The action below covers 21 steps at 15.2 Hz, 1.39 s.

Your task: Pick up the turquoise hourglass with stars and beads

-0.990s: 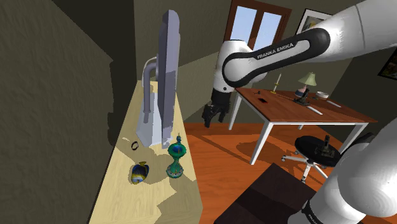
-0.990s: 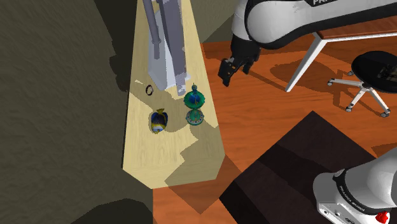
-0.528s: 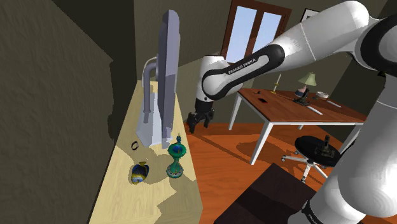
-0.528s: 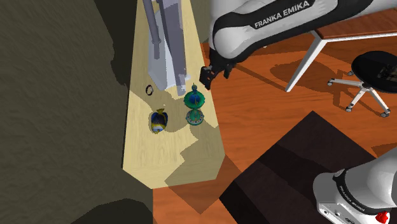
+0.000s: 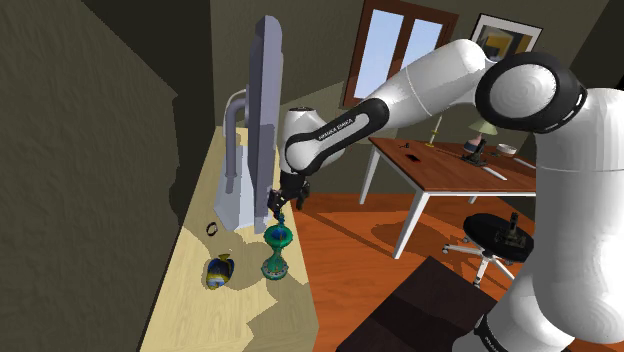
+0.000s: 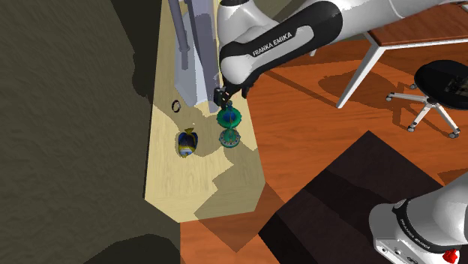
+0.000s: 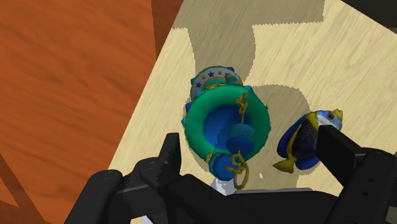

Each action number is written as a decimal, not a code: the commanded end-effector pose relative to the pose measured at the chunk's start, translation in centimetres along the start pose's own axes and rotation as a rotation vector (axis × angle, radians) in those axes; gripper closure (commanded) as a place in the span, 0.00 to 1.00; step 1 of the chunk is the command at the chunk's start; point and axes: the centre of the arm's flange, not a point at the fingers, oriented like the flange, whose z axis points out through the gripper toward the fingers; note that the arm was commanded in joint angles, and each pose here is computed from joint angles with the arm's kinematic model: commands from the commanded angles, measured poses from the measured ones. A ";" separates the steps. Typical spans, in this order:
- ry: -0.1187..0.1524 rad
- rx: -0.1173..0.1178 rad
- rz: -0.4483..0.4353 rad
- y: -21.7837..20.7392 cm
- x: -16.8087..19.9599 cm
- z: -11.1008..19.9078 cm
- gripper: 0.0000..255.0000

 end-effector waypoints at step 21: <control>-0.001 -0.003 -0.001 -0.3 1.8 5.3 1.00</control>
